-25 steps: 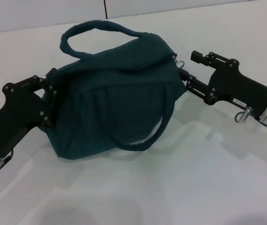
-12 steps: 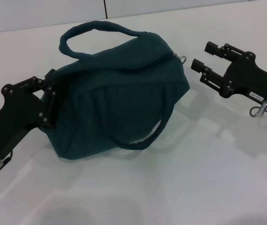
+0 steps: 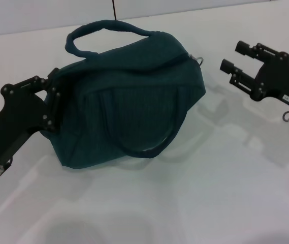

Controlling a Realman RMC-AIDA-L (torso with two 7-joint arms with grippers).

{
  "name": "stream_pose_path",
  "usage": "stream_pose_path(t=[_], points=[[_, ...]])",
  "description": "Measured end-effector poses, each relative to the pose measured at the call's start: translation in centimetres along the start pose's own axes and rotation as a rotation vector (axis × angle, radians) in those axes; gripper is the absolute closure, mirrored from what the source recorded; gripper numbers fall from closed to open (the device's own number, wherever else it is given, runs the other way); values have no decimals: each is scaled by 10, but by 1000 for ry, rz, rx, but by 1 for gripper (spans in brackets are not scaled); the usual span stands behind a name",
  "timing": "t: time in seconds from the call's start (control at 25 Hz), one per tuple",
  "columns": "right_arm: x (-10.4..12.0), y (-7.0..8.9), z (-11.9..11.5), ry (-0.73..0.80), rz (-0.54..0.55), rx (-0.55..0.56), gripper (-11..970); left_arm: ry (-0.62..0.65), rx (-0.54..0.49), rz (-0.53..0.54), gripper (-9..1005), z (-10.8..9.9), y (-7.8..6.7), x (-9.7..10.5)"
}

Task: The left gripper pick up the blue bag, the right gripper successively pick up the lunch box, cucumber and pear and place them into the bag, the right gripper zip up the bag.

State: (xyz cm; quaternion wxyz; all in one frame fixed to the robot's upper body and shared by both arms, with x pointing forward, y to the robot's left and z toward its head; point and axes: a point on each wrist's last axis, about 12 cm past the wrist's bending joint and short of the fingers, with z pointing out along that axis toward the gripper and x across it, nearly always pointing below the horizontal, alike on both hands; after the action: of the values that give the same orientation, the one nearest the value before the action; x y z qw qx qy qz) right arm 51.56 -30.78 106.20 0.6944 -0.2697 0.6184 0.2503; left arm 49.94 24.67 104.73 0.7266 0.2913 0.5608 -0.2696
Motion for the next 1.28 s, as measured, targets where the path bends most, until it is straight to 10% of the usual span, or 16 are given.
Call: stream_pose_path(t=[1.28], points=[[1,10,43,76,-95,-136,552,-24,15,17,929,9,-2,-2]])
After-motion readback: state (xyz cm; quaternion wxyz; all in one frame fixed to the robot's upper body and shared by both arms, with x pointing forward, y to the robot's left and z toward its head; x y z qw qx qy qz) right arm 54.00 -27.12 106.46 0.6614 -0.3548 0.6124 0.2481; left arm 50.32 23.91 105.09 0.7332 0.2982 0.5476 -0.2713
